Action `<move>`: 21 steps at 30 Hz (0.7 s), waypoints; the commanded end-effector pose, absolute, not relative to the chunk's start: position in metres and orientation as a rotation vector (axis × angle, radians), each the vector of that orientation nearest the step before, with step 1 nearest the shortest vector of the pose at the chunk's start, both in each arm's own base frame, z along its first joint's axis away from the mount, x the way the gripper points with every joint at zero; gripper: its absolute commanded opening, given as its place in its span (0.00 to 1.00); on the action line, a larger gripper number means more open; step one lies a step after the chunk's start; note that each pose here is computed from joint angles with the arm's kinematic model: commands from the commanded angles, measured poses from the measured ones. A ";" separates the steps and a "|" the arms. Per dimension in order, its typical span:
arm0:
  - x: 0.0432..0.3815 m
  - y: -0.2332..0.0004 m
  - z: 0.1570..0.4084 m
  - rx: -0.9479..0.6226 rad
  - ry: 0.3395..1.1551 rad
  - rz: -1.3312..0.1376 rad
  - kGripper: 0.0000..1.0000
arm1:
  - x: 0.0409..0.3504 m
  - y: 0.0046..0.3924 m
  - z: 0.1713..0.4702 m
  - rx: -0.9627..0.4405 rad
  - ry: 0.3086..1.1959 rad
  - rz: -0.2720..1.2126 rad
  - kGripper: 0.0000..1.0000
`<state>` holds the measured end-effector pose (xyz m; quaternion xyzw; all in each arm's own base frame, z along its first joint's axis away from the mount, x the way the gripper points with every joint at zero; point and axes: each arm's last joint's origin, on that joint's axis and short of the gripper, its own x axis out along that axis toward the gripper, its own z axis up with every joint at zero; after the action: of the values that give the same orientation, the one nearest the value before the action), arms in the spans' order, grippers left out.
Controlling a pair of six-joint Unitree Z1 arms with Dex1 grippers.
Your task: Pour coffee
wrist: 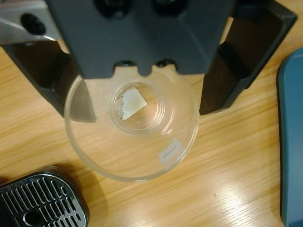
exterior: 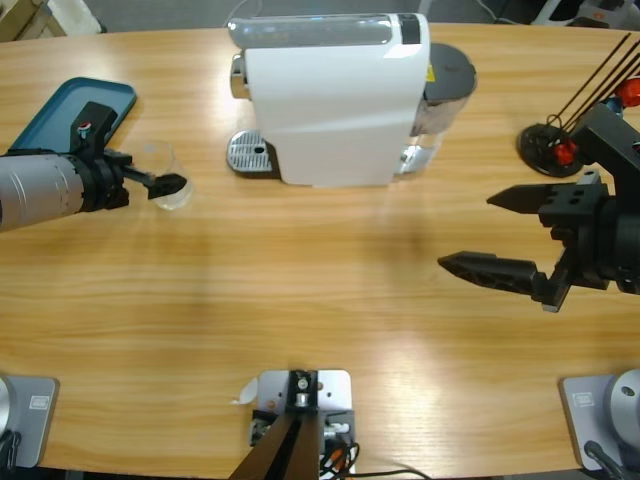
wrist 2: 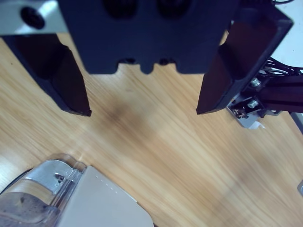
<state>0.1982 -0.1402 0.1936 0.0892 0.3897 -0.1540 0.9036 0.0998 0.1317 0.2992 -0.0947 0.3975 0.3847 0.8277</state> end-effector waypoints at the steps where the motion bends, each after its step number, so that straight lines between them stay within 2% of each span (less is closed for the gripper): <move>1: 0.194 -0.140 0.184 0.199 0.824 -0.312 0.67 | 0.104 0.134 0.288 -0.222 0.884 0.814 1.00; 2: 0.194 -0.140 0.184 0.198 0.822 -0.313 0.62 | 0.104 0.134 0.288 -0.222 0.883 0.814 1.00; 5: 0.193 -0.142 0.185 0.197 0.814 -0.321 0.54 | 0.104 0.134 0.288 -0.223 0.883 0.815 1.00; 11: 0.196 -0.156 0.203 0.177 0.676 -0.422 0.54 | 0.103 0.133 0.289 -0.221 0.878 0.816 1.00; 13: 0.200 -0.163 0.211 0.179 0.653 -0.481 0.54 | 0.103 0.133 0.289 -0.220 0.875 0.816 1.00; 21: 0.223 -0.185 0.212 0.243 0.675 -0.592 0.54 | 0.101 0.131 0.290 -0.218 0.867 0.815 1.00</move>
<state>0.2077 -0.1691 0.2172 0.0946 0.3127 -0.2556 0.9099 0.1001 0.1322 0.2992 -0.0964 0.3957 0.3864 0.8276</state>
